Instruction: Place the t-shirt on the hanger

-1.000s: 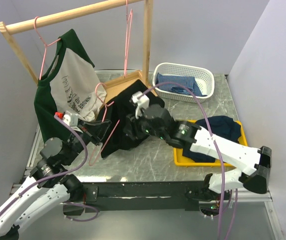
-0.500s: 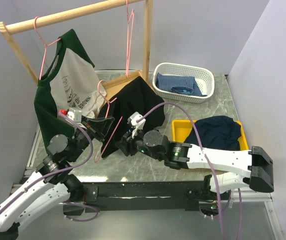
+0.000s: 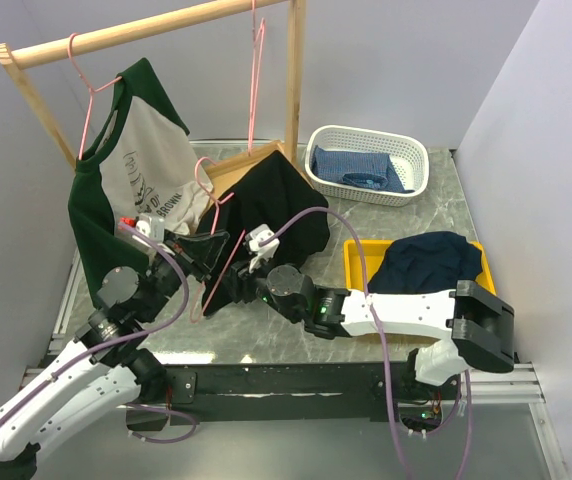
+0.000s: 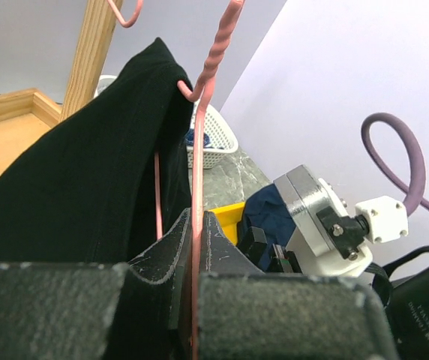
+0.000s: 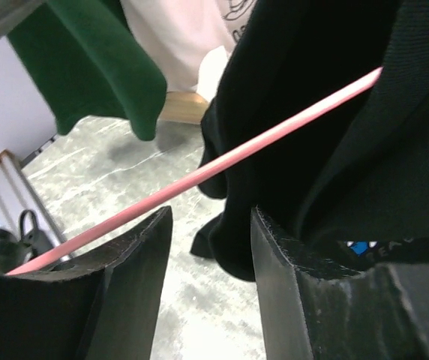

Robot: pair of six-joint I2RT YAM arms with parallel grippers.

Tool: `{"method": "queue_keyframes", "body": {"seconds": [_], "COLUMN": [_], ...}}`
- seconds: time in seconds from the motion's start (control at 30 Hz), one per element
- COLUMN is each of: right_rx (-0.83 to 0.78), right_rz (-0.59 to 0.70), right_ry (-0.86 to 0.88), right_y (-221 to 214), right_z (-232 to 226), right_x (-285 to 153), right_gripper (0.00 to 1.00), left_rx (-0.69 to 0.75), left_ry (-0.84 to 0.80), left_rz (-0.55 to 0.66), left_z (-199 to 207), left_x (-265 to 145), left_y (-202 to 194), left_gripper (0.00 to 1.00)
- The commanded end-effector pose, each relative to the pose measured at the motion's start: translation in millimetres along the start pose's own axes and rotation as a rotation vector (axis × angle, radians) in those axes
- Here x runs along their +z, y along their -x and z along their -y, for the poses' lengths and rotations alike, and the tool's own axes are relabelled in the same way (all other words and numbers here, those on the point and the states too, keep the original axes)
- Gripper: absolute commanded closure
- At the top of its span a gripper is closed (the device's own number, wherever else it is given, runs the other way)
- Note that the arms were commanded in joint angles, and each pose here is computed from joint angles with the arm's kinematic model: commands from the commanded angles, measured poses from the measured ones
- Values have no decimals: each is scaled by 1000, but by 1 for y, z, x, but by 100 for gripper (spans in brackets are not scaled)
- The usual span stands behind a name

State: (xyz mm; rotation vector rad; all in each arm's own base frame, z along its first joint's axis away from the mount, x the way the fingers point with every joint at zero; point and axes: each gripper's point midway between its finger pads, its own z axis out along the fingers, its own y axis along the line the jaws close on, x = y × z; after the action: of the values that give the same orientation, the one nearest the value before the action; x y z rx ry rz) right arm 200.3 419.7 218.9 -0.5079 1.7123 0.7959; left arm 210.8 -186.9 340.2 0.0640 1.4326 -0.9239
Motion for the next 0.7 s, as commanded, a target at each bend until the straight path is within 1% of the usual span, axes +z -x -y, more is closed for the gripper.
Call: {"method": "queue_keyframes", "body": {"seconds": [0.0,0.07,0.1,0.13,0.27,0.3,0.37,0.4,0.43,0.57,0.67], "right_rx": [22,15,14,21,27,23,25,22,26,25,18], "right_rz": [83,65,56,54,39,31,38,32,37,60,53], "right_ry": [-28,-5,2,8,22,20,22,22,25,51,91], "right_y": [13,5,0,-2,-14,-19,-17,-21,-20,-14,-13], "right_z": [1,-3,-3,-3,-2,-1,0,1,1,-1,-8], "right_x": [7,10,10,10,6,3,-1,-5,-7,-18,-26], "right_gripper": [46,49,57,60,67,72,78,88,92,94,100], "left_rx": [-45,-58,-63,-72,-91,-97,-109,-113,-121,-128,-137], "left_ry": [-56,-54,-49,-47,-38,-37,-20,-20,-14,-9,10], "left_rz": [165,180,186,194,216,226,233,244,249,260,274], "left_z": [21,20,19,19,17,16,12,12,11,10,6], "left_x": [1,1,1,1,3,3,5,5,5,6,6], "left_y": [49,51,51,53,55,56,55,57,57,58,60], "left_gripper": [99,99,99,99,99,99,99,99,99,99,99]}}
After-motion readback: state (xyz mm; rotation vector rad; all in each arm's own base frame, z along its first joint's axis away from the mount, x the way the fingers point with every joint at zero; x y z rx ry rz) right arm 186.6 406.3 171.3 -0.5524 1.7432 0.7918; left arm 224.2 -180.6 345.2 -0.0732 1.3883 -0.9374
